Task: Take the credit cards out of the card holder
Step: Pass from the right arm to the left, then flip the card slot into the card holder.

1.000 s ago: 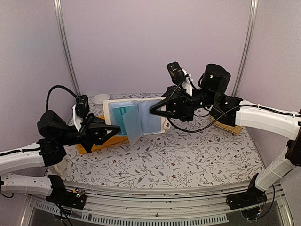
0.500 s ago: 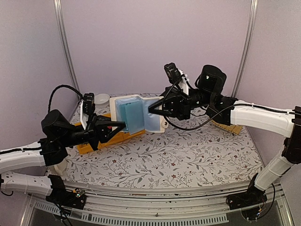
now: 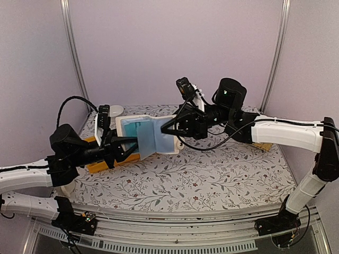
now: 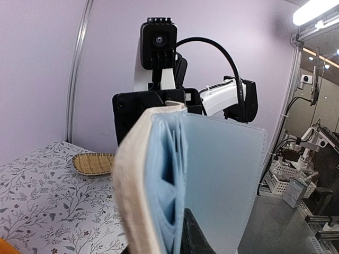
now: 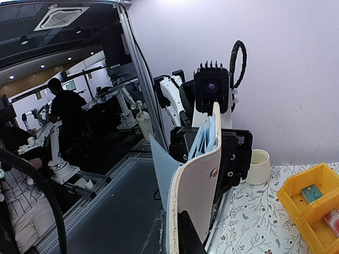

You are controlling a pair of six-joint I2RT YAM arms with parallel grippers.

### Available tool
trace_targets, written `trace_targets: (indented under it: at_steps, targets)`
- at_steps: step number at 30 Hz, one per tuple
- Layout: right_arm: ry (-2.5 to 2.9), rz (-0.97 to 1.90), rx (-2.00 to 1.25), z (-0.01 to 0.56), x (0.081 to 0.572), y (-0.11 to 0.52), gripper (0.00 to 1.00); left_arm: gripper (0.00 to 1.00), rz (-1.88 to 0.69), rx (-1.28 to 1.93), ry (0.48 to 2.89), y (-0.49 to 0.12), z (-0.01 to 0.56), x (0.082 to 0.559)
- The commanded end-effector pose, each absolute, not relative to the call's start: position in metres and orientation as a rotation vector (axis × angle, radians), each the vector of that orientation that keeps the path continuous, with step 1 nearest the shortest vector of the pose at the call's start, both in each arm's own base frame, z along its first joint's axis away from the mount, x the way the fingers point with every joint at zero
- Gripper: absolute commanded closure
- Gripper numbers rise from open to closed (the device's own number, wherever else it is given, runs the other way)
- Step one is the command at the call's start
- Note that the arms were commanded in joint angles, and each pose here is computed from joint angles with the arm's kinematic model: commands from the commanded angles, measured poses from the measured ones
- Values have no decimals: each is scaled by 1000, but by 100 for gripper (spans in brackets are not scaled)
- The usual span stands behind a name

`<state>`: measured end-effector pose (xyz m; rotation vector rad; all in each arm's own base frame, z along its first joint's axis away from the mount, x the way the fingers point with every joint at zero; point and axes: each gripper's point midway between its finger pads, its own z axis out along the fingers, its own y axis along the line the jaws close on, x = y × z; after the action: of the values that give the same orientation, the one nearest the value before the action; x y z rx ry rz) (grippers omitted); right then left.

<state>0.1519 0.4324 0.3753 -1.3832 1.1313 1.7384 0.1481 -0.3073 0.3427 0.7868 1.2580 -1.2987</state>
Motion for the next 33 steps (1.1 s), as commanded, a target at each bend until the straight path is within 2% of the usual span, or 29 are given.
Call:
trace_targets:
  at_steps: [1, 8, 9, 11, 14, 16, 19, 22, 24, 26, 29, 33]
  targets:
    - [1078, 1770, -1412, 385, 143, 434, 98, 83, -1272, 779, 1246, -309, 344, 149]
    - [1089, 1791, -1418, 379, 147, 441, 98, 75, -1307, 818, 1255, -315, 340, 144]
    - [1094, 1793, -1416, 378, 149, 443, 98, 79, -1313, 824, 1254, -316, 340, 143]
    - [1107, 1792, -1405, 376, 152, 445, 96, 100, -1306, 813, 1260, -315, 341, 144]
    - [1171, 1751, -1322, 373, 172, 440, 77, 100, -1209, 711, 1336, -307, 339, 164]
    - [1266, 1687, -1187, 371, 200, 429, 68, 100, -1046, 595, 1460, -295, 330, 192]
    - [1550, 1486, -818, 349, 274, 395, 59, 100, -661, 435, 1707, -264, 298, 240]
    - [1830, 1090, -462, 312, 340, 348, 59, 100, -190, 388, 1865, -229, 269, 268]
    - [1900, 879, -381, 300, 357, 324, 59, 100, 48, 426, 1913, -217, 257, 272]
    - [1885, 861, -386, 304, 354, 320, 59, 100, 170, 450, 1929, -217, 253, 274]
    - [1745, 1019, -489, 330, 327, 337, 62, 100, 187, 468, 1937, -226, 252, 275]
    - [1463, 1315, -819, 367, 257, 386, 63, 100, 209, 482, 1919, -233, 256, 276]
